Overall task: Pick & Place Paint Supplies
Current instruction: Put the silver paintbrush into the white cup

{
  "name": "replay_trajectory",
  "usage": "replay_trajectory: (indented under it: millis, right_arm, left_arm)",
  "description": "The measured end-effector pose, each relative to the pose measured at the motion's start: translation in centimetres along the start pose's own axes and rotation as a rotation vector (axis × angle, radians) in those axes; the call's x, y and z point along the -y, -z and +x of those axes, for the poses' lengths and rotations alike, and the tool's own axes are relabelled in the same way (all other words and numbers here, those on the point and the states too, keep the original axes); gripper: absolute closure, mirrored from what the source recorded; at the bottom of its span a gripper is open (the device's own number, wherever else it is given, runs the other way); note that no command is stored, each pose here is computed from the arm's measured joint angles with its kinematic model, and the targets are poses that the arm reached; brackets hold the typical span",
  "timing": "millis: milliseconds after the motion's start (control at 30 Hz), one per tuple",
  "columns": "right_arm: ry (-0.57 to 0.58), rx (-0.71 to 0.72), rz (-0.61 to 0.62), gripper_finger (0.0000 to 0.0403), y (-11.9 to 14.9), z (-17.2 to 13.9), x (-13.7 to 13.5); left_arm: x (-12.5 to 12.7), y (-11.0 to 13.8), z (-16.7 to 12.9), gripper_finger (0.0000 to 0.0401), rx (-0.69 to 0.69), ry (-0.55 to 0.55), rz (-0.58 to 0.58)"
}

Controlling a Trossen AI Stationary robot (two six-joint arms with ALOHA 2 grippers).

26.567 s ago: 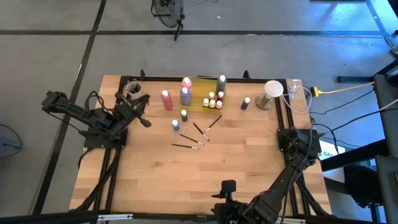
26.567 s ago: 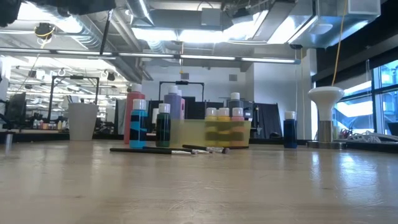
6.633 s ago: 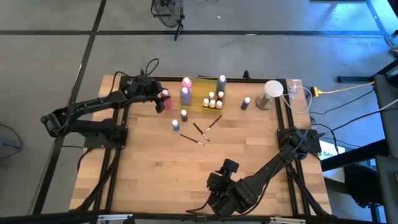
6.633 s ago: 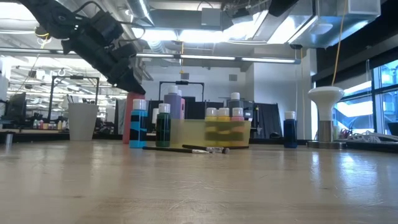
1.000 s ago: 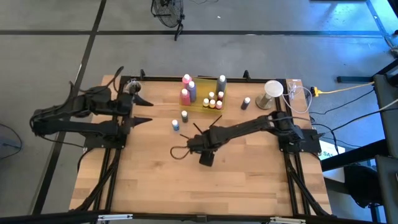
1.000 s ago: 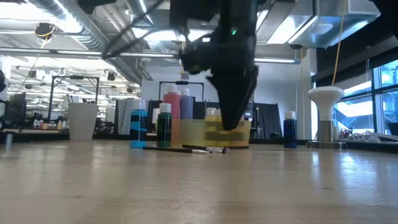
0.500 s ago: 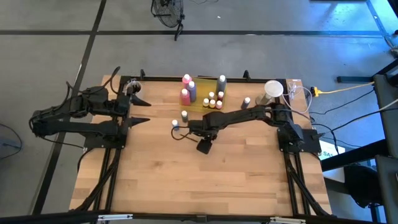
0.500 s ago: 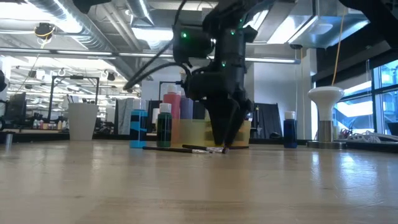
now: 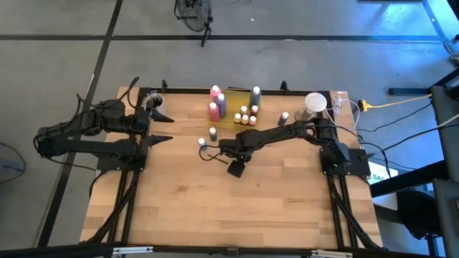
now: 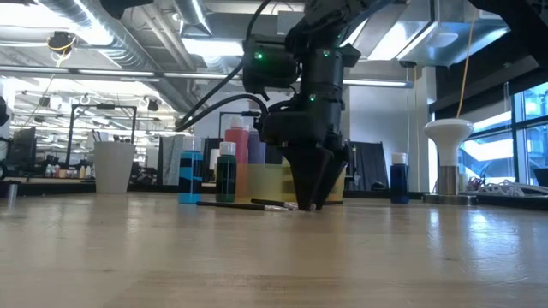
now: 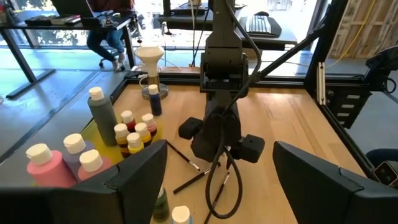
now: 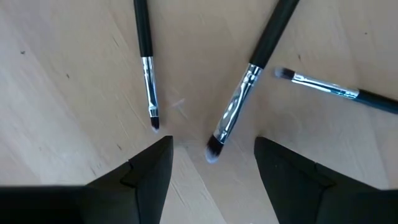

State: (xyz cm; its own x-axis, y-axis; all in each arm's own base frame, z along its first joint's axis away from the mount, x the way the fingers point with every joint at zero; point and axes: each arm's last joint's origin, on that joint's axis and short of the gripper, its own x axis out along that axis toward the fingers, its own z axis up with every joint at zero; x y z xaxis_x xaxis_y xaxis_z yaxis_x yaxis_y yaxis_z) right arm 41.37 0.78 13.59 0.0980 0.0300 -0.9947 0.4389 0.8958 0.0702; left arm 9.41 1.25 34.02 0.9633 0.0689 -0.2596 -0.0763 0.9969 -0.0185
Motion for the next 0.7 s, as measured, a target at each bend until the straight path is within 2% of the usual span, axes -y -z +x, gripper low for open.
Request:
replay_trajectory:
  millis: [200, 700]
  right_arm:
    - [0.021, 0.016, 0.015, 0.0179, -0.06, 0.09, 0.14]
    - [0.069, 0.037, 0.005, 0.0288, -0.12, 0.23, 0.30]
  left_arm:
    - [0.00, 0.00, 0.00, 0.0111, 0.000, 0.000, 0.000]
    - [-0.01, 0.31, 0.01, 0.0111, -0.031, -0.003, -0.003]
